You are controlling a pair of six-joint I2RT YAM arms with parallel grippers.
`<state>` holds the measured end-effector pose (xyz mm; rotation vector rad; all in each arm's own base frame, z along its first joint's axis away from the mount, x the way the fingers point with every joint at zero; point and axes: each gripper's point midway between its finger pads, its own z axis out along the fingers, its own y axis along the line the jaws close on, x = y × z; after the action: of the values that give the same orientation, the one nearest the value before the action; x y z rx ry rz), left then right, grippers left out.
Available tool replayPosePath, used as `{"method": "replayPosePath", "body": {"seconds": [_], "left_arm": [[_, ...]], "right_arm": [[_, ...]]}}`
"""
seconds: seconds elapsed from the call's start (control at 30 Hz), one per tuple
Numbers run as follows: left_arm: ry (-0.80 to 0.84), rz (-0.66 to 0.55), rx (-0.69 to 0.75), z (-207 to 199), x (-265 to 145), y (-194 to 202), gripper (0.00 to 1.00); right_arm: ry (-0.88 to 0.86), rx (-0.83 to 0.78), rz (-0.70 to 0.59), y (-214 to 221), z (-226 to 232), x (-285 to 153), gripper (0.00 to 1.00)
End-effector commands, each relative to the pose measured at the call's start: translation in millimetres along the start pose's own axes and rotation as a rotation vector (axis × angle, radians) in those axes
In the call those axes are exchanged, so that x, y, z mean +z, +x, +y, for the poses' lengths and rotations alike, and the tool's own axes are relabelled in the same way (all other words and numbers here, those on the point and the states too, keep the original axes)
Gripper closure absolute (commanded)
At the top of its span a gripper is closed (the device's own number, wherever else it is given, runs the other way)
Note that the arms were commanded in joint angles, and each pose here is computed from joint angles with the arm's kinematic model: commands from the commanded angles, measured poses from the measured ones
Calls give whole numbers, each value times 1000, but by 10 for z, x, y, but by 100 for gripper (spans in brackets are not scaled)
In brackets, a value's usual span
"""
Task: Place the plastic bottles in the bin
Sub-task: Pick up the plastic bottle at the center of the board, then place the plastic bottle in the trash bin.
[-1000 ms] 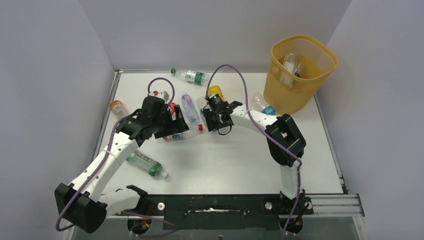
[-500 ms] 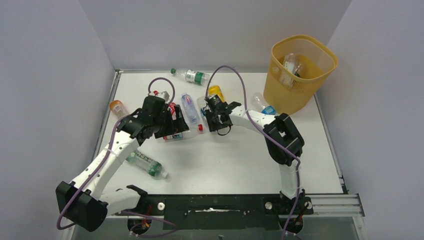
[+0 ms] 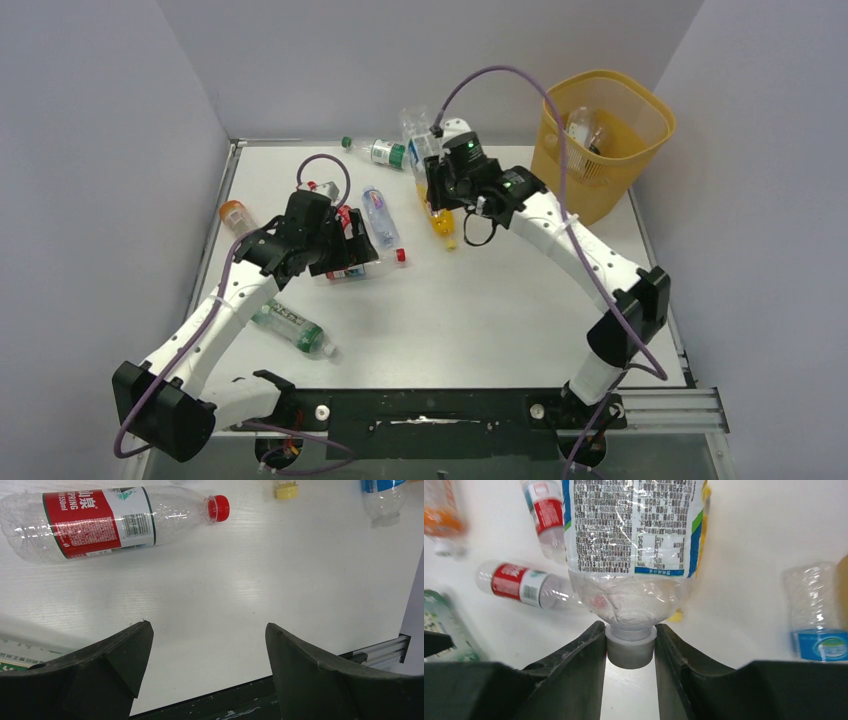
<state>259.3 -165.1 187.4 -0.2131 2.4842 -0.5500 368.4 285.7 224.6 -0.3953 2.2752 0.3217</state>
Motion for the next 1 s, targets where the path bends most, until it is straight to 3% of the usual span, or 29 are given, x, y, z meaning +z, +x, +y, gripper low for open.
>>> {"method": "replayPosePath", "body": {"seconds": [0.0,0.33,0.8,0.87,0.97], "left_arm": [[60,-71,8,-188,-104,-243,16],[59,-66,1,-166,-80,-197,16],[58,-60,6,-155,-91,-176,16],[59,-59,6,-155,-91,-175,16],[55,-57,7,-143,-89,-165,17]], "right_arm": [[57,42,-184,-698,-445,-752,86],[180,178,-385,-1346,-1667,-1768,84],[224,335,-428,-1227,-2752,-2076,82],[226,350,-425,-1212,-2858,-2078,79],[223,377,-418,-1189,-3007,-2073,63]]}}
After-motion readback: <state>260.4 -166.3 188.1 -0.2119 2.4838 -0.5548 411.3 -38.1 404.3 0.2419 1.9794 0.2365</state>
